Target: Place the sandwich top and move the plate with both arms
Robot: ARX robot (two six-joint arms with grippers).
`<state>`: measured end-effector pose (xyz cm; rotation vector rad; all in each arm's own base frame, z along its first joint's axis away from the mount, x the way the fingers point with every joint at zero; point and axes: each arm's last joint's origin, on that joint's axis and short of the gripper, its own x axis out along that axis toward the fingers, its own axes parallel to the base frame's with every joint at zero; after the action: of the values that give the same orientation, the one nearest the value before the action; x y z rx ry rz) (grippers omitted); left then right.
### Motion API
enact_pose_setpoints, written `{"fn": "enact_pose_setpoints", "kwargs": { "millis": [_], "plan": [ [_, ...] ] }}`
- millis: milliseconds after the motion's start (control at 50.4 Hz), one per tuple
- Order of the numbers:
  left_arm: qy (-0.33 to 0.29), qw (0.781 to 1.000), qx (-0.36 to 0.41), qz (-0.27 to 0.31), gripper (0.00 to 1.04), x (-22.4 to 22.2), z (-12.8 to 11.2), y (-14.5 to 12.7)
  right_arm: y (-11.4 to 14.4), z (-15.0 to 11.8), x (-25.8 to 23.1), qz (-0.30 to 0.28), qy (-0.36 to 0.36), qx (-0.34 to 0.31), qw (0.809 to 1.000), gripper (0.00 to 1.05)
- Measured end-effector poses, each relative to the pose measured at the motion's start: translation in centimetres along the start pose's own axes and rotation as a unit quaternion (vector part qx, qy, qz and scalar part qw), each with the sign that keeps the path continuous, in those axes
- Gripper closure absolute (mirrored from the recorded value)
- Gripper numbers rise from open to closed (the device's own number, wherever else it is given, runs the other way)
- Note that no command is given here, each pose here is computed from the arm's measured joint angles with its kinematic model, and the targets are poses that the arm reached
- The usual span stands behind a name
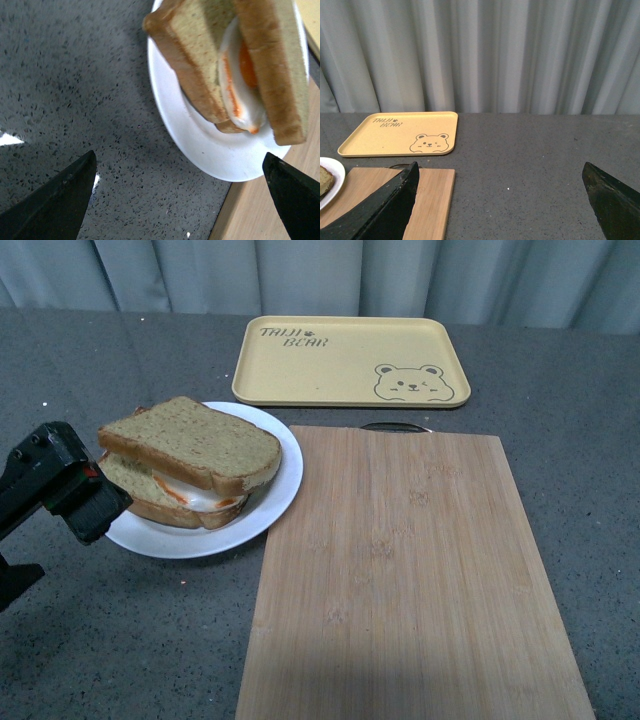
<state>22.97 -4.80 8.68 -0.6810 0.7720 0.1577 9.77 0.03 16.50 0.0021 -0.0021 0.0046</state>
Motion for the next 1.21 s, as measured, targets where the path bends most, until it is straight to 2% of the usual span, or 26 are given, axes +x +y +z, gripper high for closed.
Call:
{"fn": "enact_pose_setpoints", "kwargs": {
  "millis": [258, 535, 912, 1110, 1209],
  "plan": [
    [0.035, 0.996, -0.087, -0.003, 0.07, 3.1, -0.3, -0.3, 0.0, 0.0, 0.0, 0.000, 0.000, 0.000, 1.000, 0.09],
    [0.037, 0.991, -0.129, 0.010, 0.07, 4.8, -0.3, -0.4, 0.0, 0.0, 0.0, 0.000, 0.000, 0.000, 1.000, 0.09],
    [0.044, 0.984, -0.173, 0.024, 0.66, 6.2, -0.2, 0.3, 0.0, 0.0, 0.0, 0.000, 0.000, 0.000, 1.000, 0.09],
    [0.044, 0.980, -0.193, 0.018, 0.91, 6.4, 0.1, 0.9, 0.0, 0.0, 0.0, 0.000, 0.000, 0.000, 1.000, 0.09],
    [0.041, 0.978, -0.206, 0.001, 0.97, 6.2, 0.4, 1.0, 0.0, 0.0, 0.0, 0.000, 0.000, 0.000, 1.000, 0.09]
  ]
}}
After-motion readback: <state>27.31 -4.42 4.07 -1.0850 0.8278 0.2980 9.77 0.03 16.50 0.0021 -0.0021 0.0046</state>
